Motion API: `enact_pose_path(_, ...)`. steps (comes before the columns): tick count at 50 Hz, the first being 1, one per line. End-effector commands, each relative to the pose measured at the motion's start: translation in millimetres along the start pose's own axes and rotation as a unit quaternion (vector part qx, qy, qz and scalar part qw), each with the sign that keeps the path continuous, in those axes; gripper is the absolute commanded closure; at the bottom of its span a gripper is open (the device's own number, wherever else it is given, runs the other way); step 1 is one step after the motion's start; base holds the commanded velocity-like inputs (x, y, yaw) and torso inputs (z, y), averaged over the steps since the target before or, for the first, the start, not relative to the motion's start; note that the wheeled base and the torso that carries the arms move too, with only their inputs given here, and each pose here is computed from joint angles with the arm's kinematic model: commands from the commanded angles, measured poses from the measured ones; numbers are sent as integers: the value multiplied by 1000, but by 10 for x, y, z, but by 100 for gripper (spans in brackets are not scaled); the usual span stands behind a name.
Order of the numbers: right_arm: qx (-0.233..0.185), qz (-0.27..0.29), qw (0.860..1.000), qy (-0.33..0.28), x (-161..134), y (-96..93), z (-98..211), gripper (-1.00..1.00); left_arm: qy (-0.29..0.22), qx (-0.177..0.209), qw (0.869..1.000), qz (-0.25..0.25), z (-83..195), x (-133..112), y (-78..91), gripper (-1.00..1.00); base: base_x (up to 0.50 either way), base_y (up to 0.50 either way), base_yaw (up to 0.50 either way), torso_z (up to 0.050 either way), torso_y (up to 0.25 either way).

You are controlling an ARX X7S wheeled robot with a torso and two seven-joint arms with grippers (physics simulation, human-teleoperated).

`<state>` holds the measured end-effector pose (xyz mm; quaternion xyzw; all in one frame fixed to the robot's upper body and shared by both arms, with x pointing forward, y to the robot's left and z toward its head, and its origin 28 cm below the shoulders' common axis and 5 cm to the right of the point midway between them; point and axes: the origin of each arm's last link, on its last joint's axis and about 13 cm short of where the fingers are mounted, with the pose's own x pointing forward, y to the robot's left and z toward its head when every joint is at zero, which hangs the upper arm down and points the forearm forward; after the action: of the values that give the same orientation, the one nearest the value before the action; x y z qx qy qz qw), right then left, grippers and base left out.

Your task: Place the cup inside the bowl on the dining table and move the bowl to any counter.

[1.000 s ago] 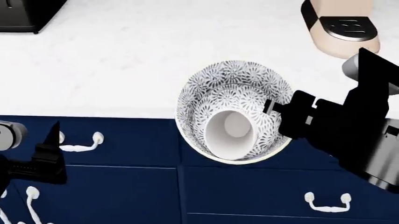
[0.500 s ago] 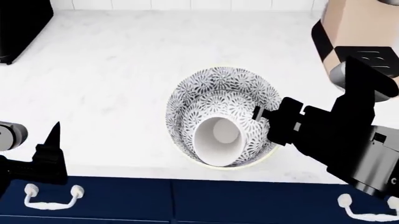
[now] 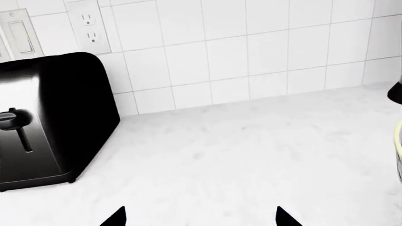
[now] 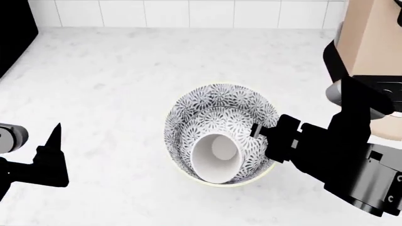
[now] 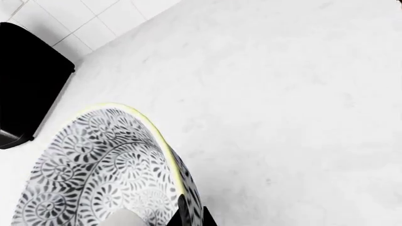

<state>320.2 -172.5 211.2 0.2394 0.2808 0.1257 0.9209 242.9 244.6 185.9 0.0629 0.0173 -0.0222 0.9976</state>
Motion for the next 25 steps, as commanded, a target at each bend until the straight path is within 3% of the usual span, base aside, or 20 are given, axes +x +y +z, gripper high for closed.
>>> enact_pose_path(1,11,22,1000,0,-12,19,-35,100,0,-1,1000,-1,-2,-6,-11,-100,0,0,0,0,0)
enact_pose_path(25,12,3,1000,24,79,-65,-202,100,-3,-5,1000,-5,-8,-69,-7,-100,0,0,0,0,0)
